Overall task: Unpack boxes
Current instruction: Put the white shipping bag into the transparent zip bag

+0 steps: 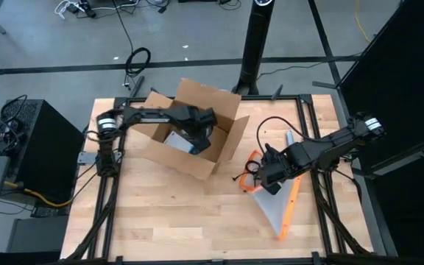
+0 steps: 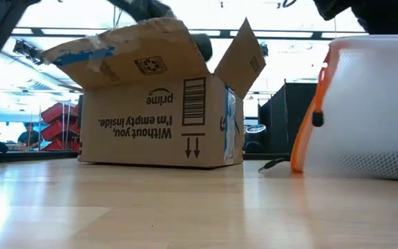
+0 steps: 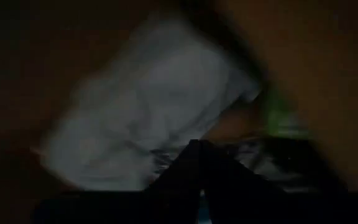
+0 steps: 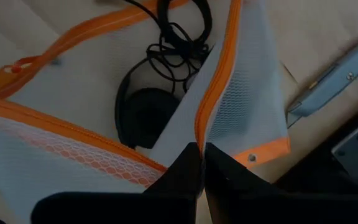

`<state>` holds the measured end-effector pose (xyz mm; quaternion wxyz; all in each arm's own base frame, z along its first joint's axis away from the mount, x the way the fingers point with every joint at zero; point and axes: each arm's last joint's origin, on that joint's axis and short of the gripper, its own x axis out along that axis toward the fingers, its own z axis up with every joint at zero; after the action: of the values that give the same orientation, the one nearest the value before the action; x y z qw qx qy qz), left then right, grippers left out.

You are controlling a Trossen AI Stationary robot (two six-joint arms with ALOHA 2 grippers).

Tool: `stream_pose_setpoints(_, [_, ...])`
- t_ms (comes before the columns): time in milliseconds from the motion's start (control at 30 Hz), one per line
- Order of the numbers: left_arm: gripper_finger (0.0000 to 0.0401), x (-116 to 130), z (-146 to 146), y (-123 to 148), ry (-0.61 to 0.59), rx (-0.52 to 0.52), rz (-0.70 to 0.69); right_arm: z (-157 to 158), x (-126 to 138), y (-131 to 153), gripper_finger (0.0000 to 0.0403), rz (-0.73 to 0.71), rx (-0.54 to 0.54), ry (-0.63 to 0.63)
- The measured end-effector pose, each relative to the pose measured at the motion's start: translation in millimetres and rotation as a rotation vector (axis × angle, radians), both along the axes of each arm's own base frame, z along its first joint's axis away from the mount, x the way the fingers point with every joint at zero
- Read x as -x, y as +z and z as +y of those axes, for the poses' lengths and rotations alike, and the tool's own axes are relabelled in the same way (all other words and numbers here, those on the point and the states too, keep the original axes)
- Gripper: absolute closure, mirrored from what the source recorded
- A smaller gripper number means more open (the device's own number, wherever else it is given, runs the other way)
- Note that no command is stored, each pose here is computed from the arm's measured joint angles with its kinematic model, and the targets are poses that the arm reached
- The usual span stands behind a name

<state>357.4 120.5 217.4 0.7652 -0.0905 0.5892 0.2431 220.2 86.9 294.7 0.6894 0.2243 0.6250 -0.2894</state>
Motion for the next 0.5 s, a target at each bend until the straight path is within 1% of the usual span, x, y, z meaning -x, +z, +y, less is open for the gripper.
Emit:
stream_pose_setpoints(467, [0.0381, 25.1, 17.5, 25.0, -0.410, -0.053, 0.131, 5.9, 6.8, 4.7, 0.0403, -0.032, 0.011, 0.023])
stream_pose_setpoints(500, [0.0374, 27.7, 18.2, 22.0, -0.443, -0.039, 0.140, 7.1, 7.2, 4.7, 0.0403, -0.033, 0.011, 0.028])
